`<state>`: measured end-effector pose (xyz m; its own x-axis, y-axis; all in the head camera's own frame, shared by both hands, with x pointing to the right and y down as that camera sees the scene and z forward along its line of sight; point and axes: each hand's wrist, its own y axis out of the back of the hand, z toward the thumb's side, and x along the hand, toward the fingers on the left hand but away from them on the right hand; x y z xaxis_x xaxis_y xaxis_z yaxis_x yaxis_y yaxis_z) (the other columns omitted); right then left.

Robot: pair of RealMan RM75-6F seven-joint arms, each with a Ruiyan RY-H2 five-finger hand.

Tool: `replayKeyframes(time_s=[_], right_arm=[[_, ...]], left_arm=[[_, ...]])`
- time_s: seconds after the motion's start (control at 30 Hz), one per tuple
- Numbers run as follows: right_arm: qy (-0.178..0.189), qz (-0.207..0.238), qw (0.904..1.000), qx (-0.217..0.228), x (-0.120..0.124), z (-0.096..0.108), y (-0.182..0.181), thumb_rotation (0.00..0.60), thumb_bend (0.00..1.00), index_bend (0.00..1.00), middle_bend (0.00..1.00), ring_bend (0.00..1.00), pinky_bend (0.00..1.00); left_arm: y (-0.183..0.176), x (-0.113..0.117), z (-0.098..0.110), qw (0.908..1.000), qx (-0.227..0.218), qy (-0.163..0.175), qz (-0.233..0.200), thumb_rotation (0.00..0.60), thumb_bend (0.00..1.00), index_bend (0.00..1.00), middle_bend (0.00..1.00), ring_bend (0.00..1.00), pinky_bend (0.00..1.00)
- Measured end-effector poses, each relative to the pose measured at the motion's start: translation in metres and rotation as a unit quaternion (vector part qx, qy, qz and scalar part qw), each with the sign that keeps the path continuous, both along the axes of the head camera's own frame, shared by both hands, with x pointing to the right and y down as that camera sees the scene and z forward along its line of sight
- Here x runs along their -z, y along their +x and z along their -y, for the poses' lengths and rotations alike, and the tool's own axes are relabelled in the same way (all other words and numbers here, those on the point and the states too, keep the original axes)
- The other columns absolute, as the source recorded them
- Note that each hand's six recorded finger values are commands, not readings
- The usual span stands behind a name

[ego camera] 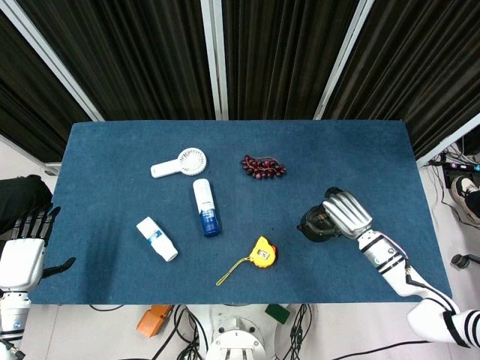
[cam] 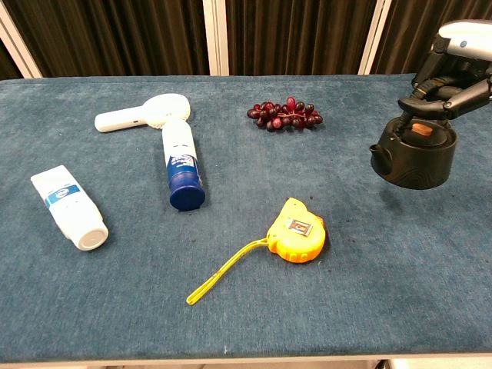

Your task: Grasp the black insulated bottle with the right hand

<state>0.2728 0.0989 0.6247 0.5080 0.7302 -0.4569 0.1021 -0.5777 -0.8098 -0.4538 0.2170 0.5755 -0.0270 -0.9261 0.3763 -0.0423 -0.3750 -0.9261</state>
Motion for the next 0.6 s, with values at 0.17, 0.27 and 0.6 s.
replayKeyframes(time_s=[0.17,0.27,0.6], right_arm=[[0.005,-0.005,1.0000,0.005,-0.002,0.002,-0.005,0.458,0.57,1.00,1.00,1.00,0.40],[0.007,-0.008,0.9999,0.009,-0.004,0.003,-0.009,0.474,0.57,1.00,1.00,1.00,0.41],[0.019,-0.022,0.9991,0.030,-0.013,0.006,-0.029,0.515,0.57,1.00,1.00,1.00,0.41]], left_arm=[[-0.001,0.000,-0.001,1.0000,0.001,0.000,-0.001,0.600,0.06,0.00,0.02,0.00,0.00],[-0.001,-0.001,-0.001,1.0000,0.002,0.000,-0.002,0.600,0.06,0.00,0.02,0.00,0.00],[-0.002,-0.002,-0.002,1.0000,0.004,0.000,-0.003,0.600,0.06,0.00,0.02,0.00,0.00]])
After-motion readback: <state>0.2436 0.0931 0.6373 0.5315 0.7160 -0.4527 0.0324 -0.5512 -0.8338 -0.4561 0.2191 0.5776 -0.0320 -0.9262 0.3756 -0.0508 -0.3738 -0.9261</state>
